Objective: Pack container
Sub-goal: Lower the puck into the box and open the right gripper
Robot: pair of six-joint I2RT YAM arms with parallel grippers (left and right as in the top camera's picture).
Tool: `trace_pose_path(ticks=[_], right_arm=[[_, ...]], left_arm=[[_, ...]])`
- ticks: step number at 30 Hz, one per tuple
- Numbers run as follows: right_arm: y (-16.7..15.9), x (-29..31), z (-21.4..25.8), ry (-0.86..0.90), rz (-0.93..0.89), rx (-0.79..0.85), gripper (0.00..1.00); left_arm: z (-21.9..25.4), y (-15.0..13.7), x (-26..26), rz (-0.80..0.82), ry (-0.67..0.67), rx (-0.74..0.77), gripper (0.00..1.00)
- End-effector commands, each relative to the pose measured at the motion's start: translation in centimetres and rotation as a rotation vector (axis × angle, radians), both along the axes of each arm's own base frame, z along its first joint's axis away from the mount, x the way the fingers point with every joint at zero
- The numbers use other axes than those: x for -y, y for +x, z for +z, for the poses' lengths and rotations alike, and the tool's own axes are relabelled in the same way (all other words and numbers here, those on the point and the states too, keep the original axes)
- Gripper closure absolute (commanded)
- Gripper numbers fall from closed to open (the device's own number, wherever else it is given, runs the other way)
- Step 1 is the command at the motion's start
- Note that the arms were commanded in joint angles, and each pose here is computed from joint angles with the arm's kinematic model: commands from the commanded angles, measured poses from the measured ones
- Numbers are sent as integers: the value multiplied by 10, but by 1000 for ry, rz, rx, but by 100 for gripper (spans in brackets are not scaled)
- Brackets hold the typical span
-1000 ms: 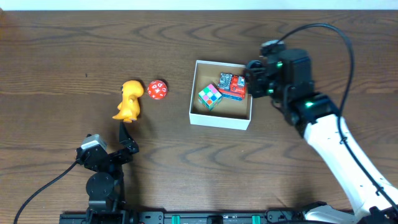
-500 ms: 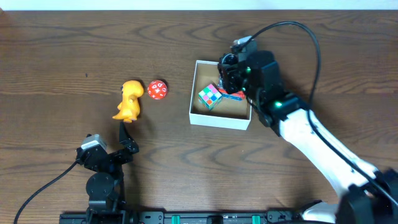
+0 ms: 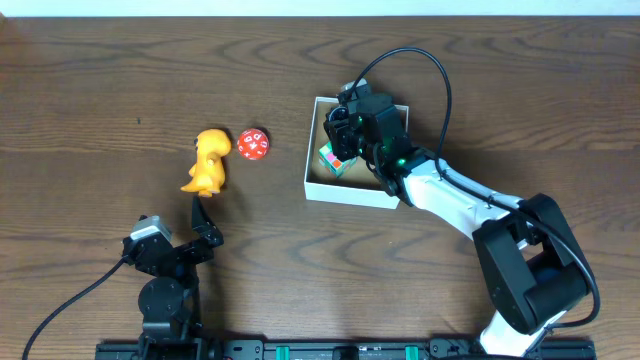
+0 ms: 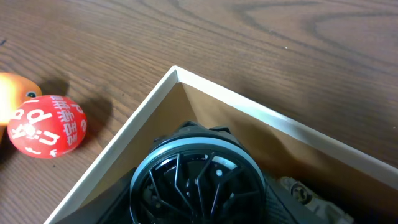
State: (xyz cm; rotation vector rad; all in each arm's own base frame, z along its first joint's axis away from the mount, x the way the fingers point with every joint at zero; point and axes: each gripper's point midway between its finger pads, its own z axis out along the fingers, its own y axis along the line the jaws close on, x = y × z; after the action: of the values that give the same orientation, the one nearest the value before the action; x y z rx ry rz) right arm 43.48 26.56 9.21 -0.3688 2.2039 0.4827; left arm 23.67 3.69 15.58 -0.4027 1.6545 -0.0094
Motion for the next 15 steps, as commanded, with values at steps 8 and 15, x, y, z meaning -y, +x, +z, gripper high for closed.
trace_pose_path(ticks=[8, 15], right_arm=[[5, -15, 23, 14, 73, 89, 1], [10, 17, 84, 16, -47, 178, 1]], left_arm=[[-15, 0, -1, 6, -5, -33, 2], [-15, 0, -1, 6, -5, -33, 2]])
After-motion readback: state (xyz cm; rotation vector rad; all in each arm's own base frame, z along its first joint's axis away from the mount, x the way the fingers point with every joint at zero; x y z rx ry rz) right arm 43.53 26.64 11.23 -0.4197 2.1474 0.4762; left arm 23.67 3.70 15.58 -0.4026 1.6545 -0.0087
